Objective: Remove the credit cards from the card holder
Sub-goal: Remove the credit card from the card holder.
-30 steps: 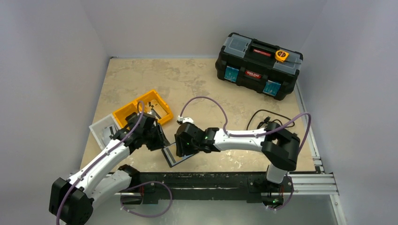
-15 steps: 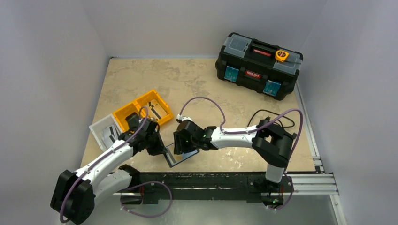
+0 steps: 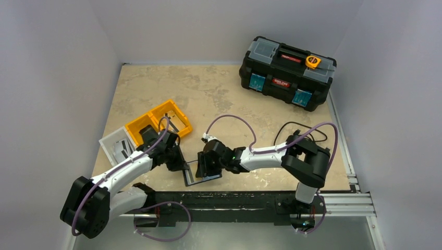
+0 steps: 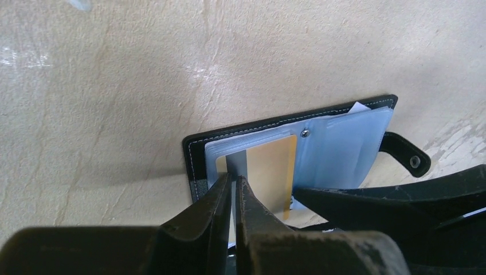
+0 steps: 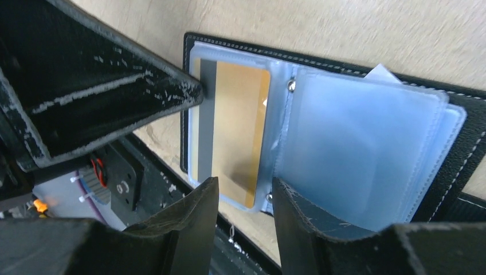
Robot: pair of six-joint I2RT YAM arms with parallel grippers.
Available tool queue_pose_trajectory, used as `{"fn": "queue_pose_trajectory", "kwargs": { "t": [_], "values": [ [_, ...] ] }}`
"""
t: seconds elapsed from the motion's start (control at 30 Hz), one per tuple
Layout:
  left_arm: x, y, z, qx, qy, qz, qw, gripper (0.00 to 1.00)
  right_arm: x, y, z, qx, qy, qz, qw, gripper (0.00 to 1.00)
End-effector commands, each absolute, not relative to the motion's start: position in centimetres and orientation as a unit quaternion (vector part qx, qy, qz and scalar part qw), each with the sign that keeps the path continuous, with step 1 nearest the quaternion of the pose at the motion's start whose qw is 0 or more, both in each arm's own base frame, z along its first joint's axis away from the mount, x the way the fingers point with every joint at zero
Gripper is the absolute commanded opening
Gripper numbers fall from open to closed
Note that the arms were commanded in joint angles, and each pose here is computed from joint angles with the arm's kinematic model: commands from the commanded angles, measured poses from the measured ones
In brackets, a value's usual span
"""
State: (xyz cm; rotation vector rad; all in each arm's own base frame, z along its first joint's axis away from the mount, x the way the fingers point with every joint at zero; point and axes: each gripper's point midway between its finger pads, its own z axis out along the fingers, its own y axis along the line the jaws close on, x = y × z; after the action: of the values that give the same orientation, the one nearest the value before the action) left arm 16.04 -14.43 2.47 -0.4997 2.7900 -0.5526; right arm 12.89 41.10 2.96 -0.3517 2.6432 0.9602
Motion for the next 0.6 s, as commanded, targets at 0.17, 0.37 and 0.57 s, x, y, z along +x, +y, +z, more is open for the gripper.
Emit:
{"fn": "queue_pose_trajectory", "kwargs": {
  "t": [0.17, 0.37, 0.57],
  "values": [
    [16.0, -15.0, 2.1, -0.154, 0.959, -0.206, 0.121, 0.05, 11.9, 41.2, 4.1, -0.107, 0.913, 0.373, 0.129, 0.40],
    [15.6, -15.0, 2.7, -0.150, 0.958, -0.211, 0.123, 0.04, 12.8, 40.7, 4.3, -0.080, 0.905, 0.400, 0.120, 0.39],
    [15.1, -14.8, 3.9, -0.144, 0.958, -0.211, 0.128, 0.07, 13.2, 40.5, 4.5, -0.066, 0.897, 0.423, 0.112, 0.39]
  ]
}}
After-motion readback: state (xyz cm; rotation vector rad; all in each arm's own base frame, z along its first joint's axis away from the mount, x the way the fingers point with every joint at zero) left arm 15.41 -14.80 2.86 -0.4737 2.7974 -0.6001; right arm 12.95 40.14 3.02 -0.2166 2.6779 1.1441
